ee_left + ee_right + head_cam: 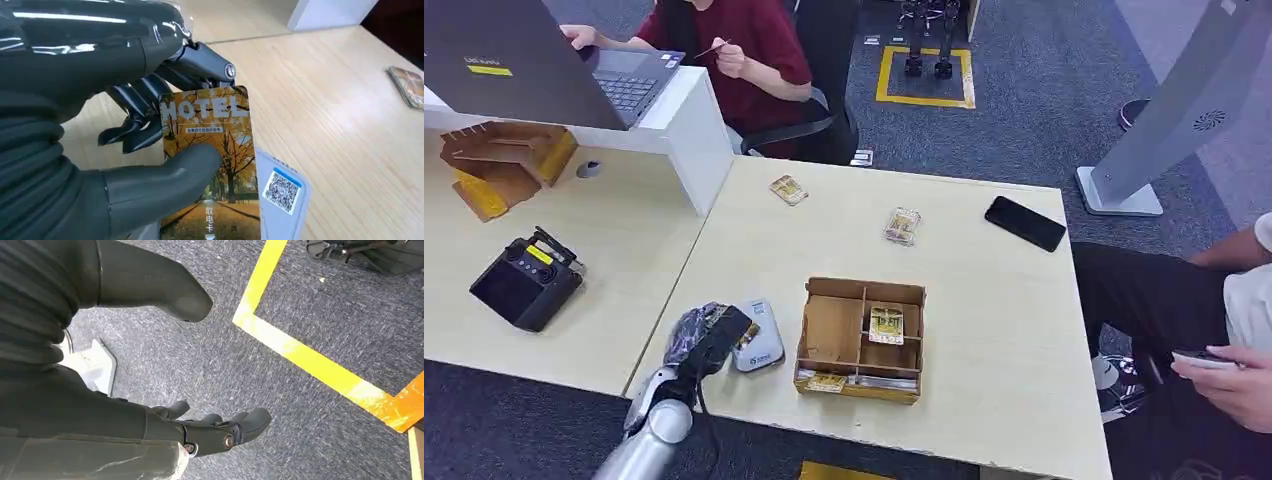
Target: Pass the card to the sensor for recognition and then transmit it.
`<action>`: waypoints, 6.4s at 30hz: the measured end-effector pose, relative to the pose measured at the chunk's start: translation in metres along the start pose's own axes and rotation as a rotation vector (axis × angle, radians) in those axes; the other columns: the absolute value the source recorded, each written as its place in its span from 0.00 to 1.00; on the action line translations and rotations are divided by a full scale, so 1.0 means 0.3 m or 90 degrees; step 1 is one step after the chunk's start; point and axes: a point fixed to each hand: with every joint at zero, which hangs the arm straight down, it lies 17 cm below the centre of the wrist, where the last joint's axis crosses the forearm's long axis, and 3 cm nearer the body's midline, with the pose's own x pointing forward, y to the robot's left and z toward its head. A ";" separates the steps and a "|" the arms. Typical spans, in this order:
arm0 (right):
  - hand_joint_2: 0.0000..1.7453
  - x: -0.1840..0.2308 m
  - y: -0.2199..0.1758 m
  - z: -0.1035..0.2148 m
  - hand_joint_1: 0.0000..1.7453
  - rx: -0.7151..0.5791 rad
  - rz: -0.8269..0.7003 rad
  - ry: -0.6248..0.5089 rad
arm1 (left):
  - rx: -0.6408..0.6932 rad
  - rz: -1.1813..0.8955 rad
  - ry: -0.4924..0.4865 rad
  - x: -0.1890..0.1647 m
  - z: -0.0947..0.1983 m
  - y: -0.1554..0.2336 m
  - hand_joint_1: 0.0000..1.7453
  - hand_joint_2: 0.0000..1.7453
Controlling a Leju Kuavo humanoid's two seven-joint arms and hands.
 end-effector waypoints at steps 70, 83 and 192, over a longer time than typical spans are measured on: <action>0.00 0.062 0.001 -0.003 0.00 0.014 0.116 -0.048 | 0.506 0.049 -0.240 0.416 -0.192 0.852 0.00 1.00; 0.00 0.052 -0.009 -0.005 0.00 0.004 0.098 -0.038 | 0.324 0.232 -0.245 0.430 -0.244 0.723 0.00 1.00; 0.00 0.005 -0.030 -0.012 0.00 -0.010 0.065 -0.004 | 0.095 -0.223 -0.459 0.587 0.340 -0.303 1.00 1.00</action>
